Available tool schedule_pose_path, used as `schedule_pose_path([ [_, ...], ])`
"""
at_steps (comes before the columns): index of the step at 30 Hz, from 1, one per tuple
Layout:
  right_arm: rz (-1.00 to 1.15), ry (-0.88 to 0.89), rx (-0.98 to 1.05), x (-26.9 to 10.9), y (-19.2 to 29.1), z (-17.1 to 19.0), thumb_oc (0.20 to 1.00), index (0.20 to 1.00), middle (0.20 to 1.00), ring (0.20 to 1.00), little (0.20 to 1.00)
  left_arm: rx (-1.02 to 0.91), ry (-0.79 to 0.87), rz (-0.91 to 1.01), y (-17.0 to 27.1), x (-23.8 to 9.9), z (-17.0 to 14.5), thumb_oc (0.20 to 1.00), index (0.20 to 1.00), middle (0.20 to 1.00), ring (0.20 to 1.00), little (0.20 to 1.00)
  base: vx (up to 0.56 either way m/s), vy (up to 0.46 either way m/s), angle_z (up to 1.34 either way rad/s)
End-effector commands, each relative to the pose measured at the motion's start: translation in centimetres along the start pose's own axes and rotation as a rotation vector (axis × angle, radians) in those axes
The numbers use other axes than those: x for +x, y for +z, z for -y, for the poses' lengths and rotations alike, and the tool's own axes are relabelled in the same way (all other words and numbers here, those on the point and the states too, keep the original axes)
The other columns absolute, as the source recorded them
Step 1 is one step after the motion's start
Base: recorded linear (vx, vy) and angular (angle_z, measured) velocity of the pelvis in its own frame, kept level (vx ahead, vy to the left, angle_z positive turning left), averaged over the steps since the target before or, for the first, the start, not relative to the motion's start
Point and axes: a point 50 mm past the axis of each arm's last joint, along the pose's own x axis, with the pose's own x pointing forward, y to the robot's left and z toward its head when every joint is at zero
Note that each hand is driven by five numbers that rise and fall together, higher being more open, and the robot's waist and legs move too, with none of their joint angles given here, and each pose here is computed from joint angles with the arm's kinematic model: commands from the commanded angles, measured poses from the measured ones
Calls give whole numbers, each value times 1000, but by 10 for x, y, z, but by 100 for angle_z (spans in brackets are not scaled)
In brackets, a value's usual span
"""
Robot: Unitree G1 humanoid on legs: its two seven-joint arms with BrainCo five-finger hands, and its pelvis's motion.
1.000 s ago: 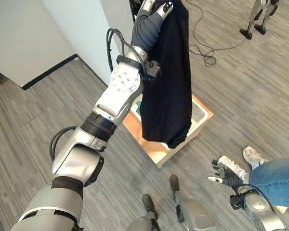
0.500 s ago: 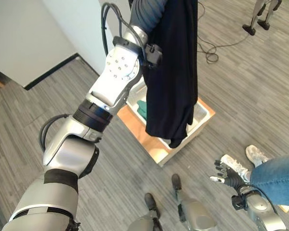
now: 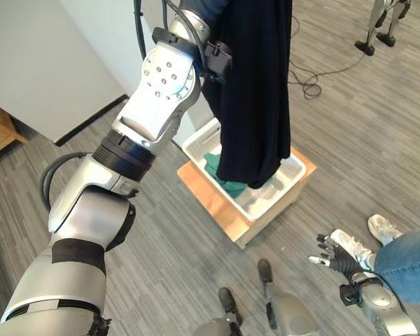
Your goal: Pick up bed clothes into laundry basket.
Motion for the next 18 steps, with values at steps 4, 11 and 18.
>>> schedule_pose_path([
  [4,93,-31,12,-5,14,7,1000,1000,1000,1000,1000,25,101,199,48,28,-22,200,200,200,200,200,-93,-8,-7],
  [11,36,-46,-12,-14,0,11,1000,1000,1000,1000,1000,152,157,149,40,21,-46,200,200,200,200,200,-53,-23,-17],
  [18,6,-60,-22,-16,-10,12,1000,1000,1000,1000,1000,158,207,-69,-13,7,-51,200,200,200,200,200,-18,-10,1],
])
